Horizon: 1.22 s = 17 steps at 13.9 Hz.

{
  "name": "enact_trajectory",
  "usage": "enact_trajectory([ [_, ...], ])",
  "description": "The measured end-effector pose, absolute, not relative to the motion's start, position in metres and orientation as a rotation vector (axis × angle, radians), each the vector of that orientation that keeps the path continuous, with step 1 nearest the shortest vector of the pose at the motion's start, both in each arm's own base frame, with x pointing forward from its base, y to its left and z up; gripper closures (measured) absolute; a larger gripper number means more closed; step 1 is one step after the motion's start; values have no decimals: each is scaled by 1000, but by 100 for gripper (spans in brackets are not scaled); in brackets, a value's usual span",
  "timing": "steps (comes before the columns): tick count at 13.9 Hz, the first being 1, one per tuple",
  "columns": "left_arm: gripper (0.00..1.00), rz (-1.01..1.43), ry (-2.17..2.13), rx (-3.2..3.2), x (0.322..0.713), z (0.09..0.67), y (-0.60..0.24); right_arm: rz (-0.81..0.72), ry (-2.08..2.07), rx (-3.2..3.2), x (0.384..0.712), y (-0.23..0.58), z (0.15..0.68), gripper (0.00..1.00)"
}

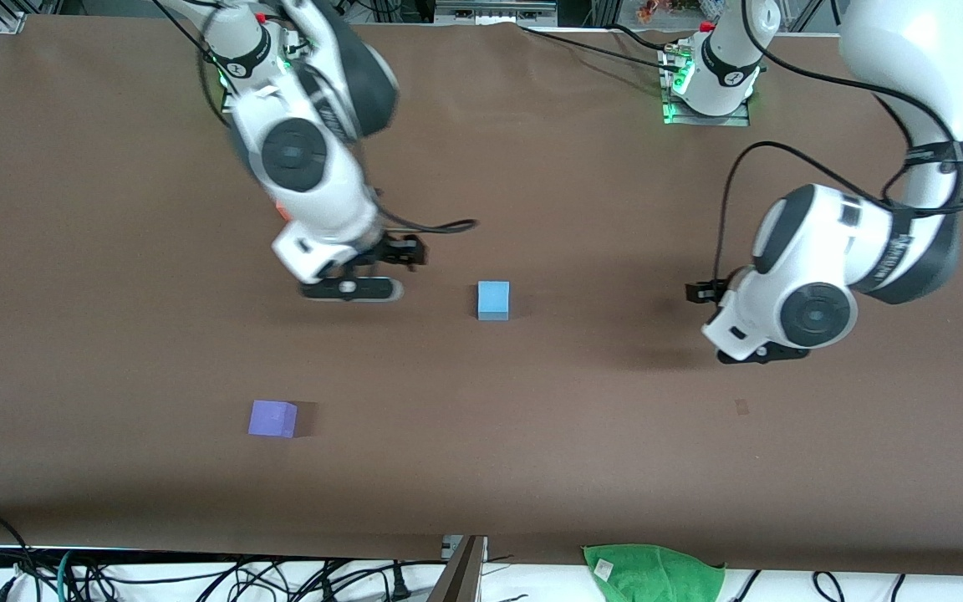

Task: Place blue block between orange and purple blocks
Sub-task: 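Reach the right gripper to the blue cube while the left gripper withdraws, then close the right gripper on the blue cube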

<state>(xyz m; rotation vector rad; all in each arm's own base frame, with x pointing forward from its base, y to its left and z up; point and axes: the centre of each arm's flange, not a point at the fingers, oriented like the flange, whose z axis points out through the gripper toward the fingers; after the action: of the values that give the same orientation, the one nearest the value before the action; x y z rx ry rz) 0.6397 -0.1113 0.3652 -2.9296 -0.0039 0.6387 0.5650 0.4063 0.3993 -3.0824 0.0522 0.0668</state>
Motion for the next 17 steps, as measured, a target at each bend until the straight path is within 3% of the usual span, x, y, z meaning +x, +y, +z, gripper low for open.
enact_trajectory([
  [4,0,445,224,-2992,645,442,-63,-18,123,-3043,548,465,341,0],
  [9,0,63,209,-3132,612,575,-29,-147,149,-3054,519,515,276,0],
  [13,0,-116,182,-3134,584,582,-16,-173,139,-3037,515,525,241,0],
  [17,0,-87,168,-3128,568,571,-10,-214,140,-3030,515,527,219,0],
])
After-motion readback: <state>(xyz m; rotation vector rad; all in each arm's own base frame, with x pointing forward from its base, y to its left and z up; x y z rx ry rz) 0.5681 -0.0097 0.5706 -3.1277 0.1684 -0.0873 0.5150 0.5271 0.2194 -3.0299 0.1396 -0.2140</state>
